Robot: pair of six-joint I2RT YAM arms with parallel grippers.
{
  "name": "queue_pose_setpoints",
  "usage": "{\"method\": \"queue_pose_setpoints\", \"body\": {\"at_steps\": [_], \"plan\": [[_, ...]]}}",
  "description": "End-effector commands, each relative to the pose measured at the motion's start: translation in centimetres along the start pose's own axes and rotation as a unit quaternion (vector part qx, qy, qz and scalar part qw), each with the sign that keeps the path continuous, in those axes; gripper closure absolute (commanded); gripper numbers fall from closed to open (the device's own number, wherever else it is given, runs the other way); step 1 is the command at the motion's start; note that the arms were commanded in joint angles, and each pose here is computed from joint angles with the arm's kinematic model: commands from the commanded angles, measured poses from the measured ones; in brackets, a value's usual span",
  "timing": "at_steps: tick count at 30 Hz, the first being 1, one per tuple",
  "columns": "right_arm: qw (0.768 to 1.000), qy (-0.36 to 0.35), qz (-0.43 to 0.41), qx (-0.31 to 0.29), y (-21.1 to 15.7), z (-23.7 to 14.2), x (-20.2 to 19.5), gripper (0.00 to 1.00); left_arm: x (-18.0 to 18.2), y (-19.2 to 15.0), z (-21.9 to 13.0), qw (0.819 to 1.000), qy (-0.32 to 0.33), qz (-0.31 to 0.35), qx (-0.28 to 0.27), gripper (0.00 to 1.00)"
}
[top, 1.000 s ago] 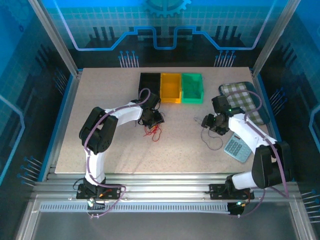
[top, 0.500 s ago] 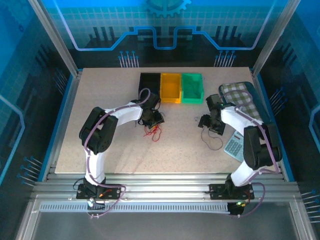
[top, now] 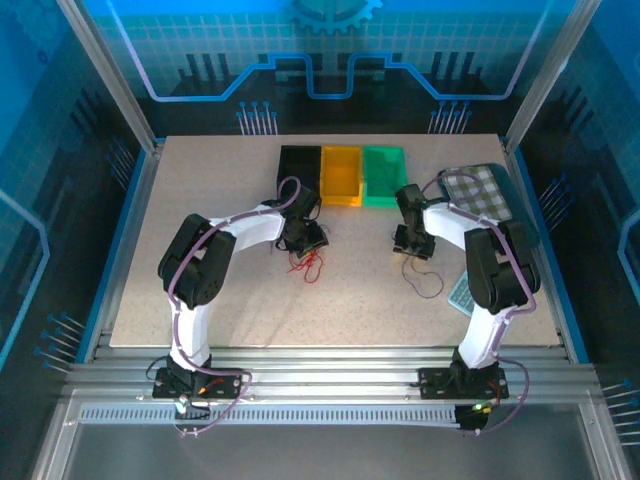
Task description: Untangle the cables
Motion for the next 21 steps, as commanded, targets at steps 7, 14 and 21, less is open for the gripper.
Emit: {"method": "queue_pose_setpoints", "body": {"at_steps": [7, 14, 21], "plan": [[0.999, -0.033, -0.018, 0.002, -1.2, 0.6, -0.7, 0.87, 1.3, -0.4, 0.5, 1.000, 0.017, -0.018, 0.014, 0.61], [0.999, 0.028, -0.018, -0.005, -0.8, -1.6, 0.6, 0.99, 1.9, -0.5, -0.1, 0.999, 0.029, -0.027, 0.003, 0.61], [0.994, 0.100, -0.005, -0.052, 1.3, -8.1, 2.2, 1.00, 4.3, -1.2, -0.8, 0.994, 0.087, -0.060, 0.002, 0.61]]}}
Point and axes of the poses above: each hand's point on the last joint's axis, 136 mm out from that joint toward the fingers, its own z axis out along the fingers, its own x axis along the line the jaws close on, y = z × x, the point moved 1 cm from there along -z, back along the fingers, and after that the axes turned 15 degrees about z, right-handed, at the moved point
